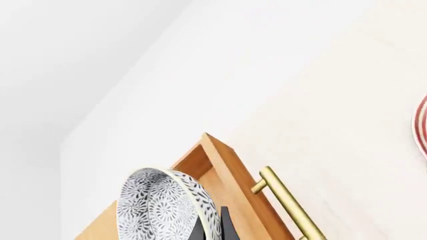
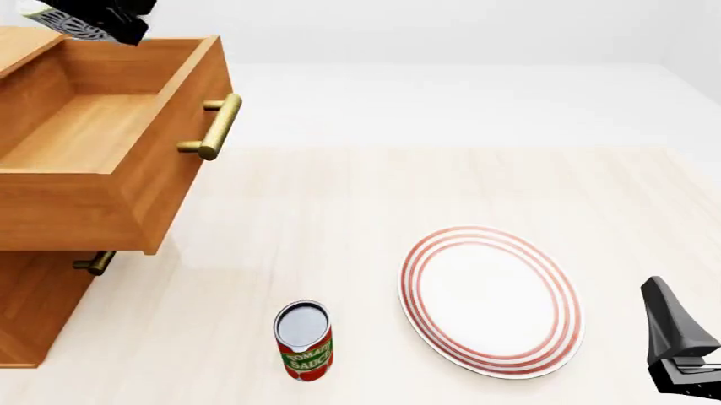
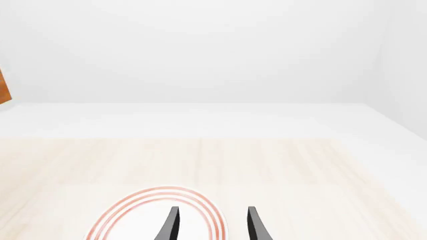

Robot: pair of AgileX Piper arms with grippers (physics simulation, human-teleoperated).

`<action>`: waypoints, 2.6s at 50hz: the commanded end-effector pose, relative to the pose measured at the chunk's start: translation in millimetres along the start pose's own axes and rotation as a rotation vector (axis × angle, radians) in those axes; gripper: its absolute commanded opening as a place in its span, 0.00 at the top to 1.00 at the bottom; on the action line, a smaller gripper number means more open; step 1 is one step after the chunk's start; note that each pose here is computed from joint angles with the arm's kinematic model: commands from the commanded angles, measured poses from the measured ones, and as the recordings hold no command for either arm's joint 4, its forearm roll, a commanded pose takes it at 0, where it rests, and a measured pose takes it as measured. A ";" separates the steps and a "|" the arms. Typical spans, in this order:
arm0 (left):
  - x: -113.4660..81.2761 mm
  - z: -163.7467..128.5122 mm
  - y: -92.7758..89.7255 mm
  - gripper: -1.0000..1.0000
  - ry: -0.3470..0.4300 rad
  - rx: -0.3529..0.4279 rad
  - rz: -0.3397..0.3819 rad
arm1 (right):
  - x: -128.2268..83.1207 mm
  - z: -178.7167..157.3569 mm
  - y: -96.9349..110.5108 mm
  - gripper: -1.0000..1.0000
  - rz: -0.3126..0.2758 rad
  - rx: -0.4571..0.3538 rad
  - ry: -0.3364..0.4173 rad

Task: Put the bowl in the top drawer of the cabinet.

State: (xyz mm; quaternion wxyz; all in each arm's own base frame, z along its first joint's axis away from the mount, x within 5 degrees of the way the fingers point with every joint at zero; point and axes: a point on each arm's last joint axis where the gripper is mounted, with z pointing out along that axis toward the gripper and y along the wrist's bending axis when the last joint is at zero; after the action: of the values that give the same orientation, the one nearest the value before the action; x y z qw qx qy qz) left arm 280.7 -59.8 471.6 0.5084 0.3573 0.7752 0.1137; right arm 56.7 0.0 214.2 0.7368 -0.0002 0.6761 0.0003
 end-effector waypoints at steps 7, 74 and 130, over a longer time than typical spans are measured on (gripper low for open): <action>41.1 7.2 9.7 1.00 0.082 -0.067 0.011 | 0.0 0.0 0.0 0.00 0.000 0.000 0.000; 128.6 53.8 -8.9 1.00 0.229 -0.080 0.010 | 0.0 0.0 0.0 0.00 0.000 0.000 0.000; -27.1 -33.5 66.2 0.00 -0.074 -0.188 -0.219 | 0.0 0.0 0.0 0.00 0.000 0.000 0.000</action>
State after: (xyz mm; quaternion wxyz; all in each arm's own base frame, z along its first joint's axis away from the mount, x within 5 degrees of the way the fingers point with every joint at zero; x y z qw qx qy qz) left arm 296.9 -21.7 516.7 0.5581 0.2271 0.7895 0.1173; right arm 56.7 0.0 214.2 0.7368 -0.0002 0.6761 0.0003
